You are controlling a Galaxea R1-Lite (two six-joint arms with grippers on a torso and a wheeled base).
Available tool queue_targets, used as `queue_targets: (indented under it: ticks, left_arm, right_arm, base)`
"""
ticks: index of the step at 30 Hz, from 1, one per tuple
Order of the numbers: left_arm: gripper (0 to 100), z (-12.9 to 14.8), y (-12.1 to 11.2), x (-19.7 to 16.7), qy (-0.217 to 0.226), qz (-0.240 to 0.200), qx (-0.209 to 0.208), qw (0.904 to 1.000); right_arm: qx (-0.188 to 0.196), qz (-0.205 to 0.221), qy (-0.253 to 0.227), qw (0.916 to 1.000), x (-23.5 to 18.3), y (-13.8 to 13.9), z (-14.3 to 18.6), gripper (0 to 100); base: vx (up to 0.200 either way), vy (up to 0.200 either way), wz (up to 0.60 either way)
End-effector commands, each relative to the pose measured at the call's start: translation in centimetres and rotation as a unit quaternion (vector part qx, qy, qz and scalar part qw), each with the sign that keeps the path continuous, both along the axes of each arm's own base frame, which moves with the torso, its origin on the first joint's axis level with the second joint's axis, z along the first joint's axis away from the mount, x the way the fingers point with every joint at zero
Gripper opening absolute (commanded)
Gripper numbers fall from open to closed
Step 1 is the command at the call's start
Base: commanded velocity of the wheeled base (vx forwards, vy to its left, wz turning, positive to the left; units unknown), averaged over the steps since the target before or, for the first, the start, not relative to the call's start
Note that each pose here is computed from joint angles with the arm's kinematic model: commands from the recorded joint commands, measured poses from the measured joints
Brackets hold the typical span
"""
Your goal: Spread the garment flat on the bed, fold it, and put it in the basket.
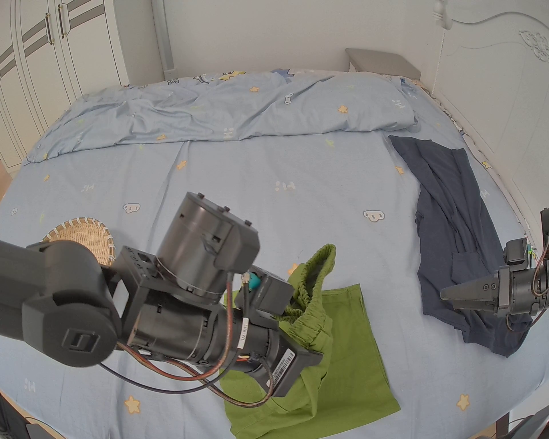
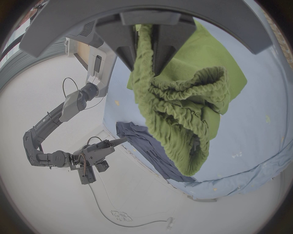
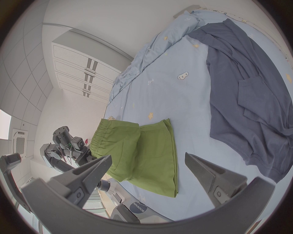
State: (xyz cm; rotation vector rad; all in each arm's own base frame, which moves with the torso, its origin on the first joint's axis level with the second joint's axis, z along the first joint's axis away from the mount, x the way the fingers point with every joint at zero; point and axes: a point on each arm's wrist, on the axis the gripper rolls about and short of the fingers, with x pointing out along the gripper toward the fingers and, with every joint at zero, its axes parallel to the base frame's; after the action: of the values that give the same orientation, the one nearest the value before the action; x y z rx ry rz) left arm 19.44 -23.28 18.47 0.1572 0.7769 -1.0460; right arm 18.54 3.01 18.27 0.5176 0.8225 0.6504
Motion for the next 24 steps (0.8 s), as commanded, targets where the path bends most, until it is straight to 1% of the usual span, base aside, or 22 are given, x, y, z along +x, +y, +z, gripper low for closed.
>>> queue_targets:
  ticks: [1,5,6,9,13,15,16,17,19,21,22,23,24]
  left_arm:
    - [0,-1.1,-0.8,0.2,0.010,-0.005,0.011,0.9999]
    - [0,-1.6,-1.6,-0.4,0.013,-0.020,0.014,0.9996]
    - [100,-1.6,-1.7,-0.5,0.014,-0.022,0.014,0.9996]
    - [100,-2.1,-2.6,-0.9,0.014,-0.034,0.013,0.9992]
    - [100,-3.0,-3.5,-1.3,0.026,-0.034,0.005,0.9991]
    - [100,-3.0,-4.0,-1.4,0.028,-0.025,-0.020,0.9991]
    - [100,-2.8,-4.1,-1.2,0.031,-0.013,-0.038,0.9987]
    - [100,-2.7,-4.2,-1.1,0.034,-0.007,-0.047,0.9983]
    - [100,-2.1,-4.0,-0.8,0.057,0.023,-0.072,0.9955]
    - [100,-1.6,-3.1,-0.2,0.078,0.059,-0.088,0.9913]
    - [100,-1.1,-1.6,0.7,0.089,0.093,-0.102,0.9865]
    - [100,-1.1,-1.6,0.7,0.089,0.093,-0.102,0.9865]
    - [100,-1.0,0.6,1.6,0.104,0.133,-0.113,0.9791]
  right_arm:
    - [0.000,0.000,0.002,1.0000,0.0,0.0,-0.1,100]
    - [0.000,0.000,0.002,1.0000,0.0,0.0,-0.1,100]
    - [0.000,0.000,0.002,1.0000,0.0,0.0,-0.1,100]
    - [-0.001,0.002,0.004,1.0000,0.1,0.1,-0.2,100]
    - [-0.001,0.002,0.009,1.0000,0.2,0.1,-0.4,100]
    - [-0.002,0.003,0.008,1.0000,0.2,0.1,-0.4,100]
    - [-0.003,0.005,0.009,0.9999,0.2,0.1,-0.5,100]
    - [-0.003,0.007,0.009,0.9999,0.2,0.2,-0.5,100]
    - [-0.004,0.020,0.010,0.9997,0.0,0.6,-0.6,100]
    - [-0.004,0.028,0.012,0.9995,-0.1,1.0,-0.7,100]
    - [-0.004,0.038,0.014,0.9992,-0.2,1.3,-0.9,100]
    - [-0.004,0.038,0.014,0.9992,-0.2,1.3,-0.9,100]
    - [-0.005,0.048,0.018,0.9986,-0.4,1.7,-1.1,100]
  base:
    - [0.000,0.000,0.00]
    - [0.000,0.000,0.00]
    - [0.000,0.000,0.00]
    - [0.000,0.000,0.00]
    - [0.000,0.000,0.00]
    - [0.000,0.000,0.00]
    - [0.000,0.000,0.00]
    - [0.000,0.000,0.00]
    - [0.000,0.000,0.00]
    - [0.000,0.000,0.00]
    - [0.000,0.000,0.00]
    - [0.000,0.000,0.00]
    - [0.000,0.000,0.00]
